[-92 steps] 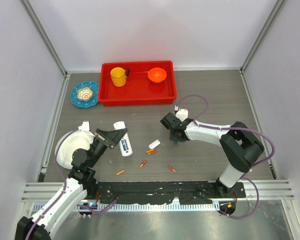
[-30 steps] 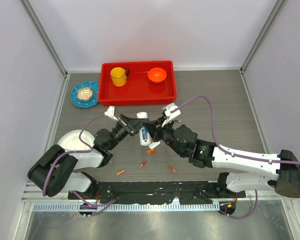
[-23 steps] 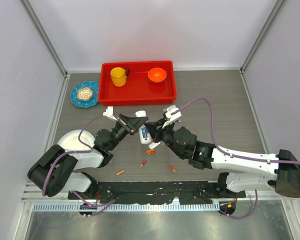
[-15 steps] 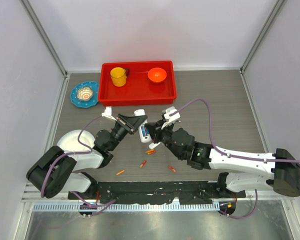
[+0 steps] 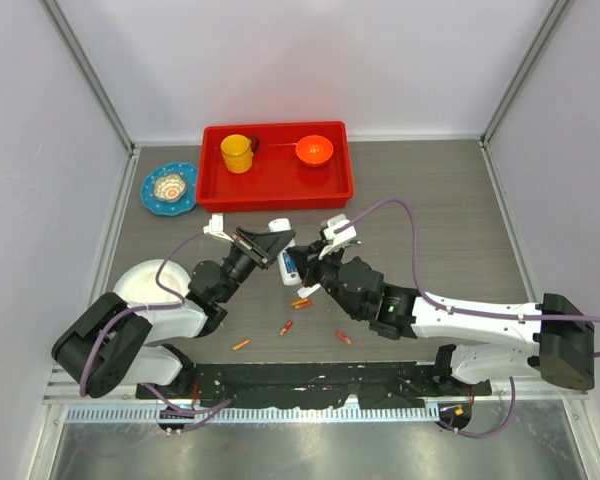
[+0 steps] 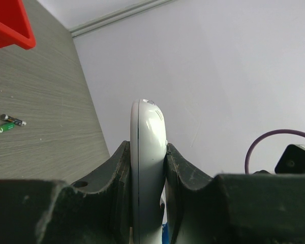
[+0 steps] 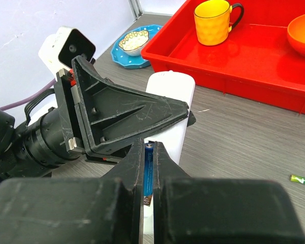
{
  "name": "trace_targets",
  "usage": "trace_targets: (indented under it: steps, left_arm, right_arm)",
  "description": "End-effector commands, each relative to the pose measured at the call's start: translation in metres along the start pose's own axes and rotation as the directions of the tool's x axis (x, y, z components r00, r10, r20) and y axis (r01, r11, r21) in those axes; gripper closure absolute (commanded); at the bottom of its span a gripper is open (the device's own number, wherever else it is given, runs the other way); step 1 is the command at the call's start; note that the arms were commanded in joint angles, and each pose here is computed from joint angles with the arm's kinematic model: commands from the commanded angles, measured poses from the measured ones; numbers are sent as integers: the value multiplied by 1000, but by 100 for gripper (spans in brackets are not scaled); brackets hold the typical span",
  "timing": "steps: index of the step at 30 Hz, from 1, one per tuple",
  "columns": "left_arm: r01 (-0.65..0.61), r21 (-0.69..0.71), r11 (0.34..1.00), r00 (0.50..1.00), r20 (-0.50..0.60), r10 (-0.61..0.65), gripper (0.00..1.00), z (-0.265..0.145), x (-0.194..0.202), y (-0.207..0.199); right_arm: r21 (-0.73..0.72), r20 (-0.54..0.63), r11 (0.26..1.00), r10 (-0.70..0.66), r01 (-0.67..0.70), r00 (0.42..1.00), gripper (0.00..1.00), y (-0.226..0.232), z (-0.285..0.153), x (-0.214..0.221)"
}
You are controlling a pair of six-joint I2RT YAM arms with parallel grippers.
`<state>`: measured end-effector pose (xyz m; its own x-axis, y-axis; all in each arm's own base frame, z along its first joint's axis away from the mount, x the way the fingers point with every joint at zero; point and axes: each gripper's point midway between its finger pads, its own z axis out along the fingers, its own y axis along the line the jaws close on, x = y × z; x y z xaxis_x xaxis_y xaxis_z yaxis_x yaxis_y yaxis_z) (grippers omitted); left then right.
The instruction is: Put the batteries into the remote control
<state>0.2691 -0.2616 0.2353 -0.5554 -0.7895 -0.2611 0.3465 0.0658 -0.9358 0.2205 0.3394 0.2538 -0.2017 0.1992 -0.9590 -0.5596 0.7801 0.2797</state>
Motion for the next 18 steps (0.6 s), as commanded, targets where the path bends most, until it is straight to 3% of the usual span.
trace_targets:
  steps: [1,18]
  left_arm:
    - [-36,273,961,996,91,11,100,-8,-20,-72]
    - [-57,281,958,994,101,30,100,-7,-22,-76]
  right_arm:
    - [11,48,1000,19,-19,999,99,1,2,-9]
    - [40,-76,998,58,-56,995,99,-3,-4,14]
